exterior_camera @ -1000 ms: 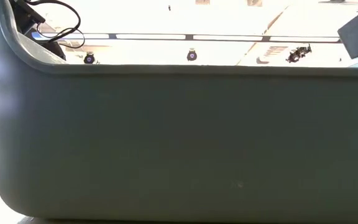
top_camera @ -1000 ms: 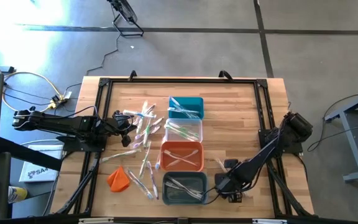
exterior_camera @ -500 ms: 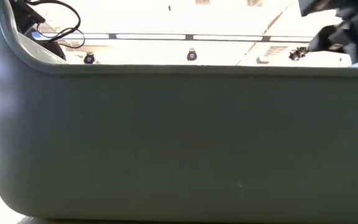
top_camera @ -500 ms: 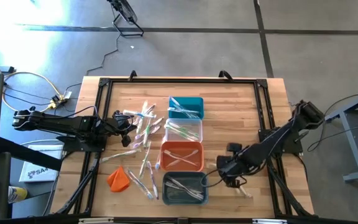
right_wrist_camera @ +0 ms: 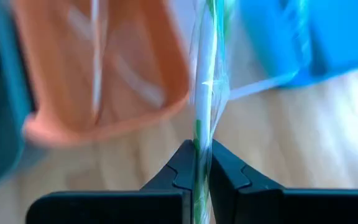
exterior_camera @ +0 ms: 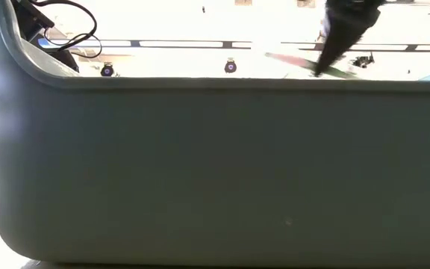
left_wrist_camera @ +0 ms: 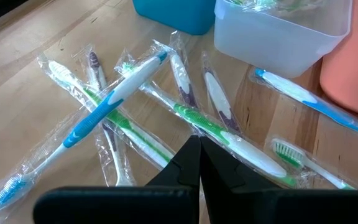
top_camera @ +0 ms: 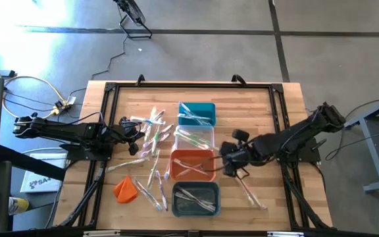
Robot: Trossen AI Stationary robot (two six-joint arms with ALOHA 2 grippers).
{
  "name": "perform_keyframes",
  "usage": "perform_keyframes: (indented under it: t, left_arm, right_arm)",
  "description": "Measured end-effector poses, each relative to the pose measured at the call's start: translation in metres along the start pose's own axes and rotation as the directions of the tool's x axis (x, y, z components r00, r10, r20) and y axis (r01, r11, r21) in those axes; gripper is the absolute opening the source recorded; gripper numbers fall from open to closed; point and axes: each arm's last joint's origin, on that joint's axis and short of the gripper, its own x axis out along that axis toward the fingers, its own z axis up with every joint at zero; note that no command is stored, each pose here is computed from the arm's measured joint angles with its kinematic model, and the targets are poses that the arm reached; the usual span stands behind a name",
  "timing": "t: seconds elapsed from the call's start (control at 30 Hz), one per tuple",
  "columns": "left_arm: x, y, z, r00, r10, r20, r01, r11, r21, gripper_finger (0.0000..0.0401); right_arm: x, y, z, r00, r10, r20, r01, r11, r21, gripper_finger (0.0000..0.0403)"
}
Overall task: Pick & Place Toothbrushes
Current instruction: Put the green toothbrush into the transparent bin
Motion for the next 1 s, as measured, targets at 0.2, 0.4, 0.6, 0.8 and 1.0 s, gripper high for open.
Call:
perform_keyframes:
  t: [0.2,0.4,0.6,0.8,1.0]
  left_arm:
    - [0.000,0.000,0.000,1.000,0.000,0.000,0.000,1.000,0.000,0.0000]
    - [0.000,0.000,0.000,1.000,0.000,0.001,0.000,1.000,0.000,0.0000]
    - [0.000,0.000,0.000,1.000,0.000,0.001,0.000,1.000,-0.001,0.0000]
    - [0.000,0.000,0.000,1.000,0.000,0.001,0.000,1.000,-0.001,0.0000]
    - [0.000,0.000,0.000,1.000,-0.001,0.001,0.001,1.000,-0.001,0.0000]
  right_arm:
    - [0.001,-0.014,0.033,0.980,-0.059,0.189,0.049,0.997,0.059,0.0014]
    - [0.003,-0.024,0.062,0.923,-0.082,0.375,0.034,0.991,0.132,0.0014]
    - [-0.001,-0.031,0.080,0.843,-0.176,0.508,0.080,0.976,0.205,0.0014]
    - [-0.009,-0.032,0.092,0.764,-0.217,0.607,0.072,0.965,0.254,0.0014]
    - [-0.010,-0.026,0.099,0.713,-0.221,0.665,0.043,0.961,0.274,0.0014]
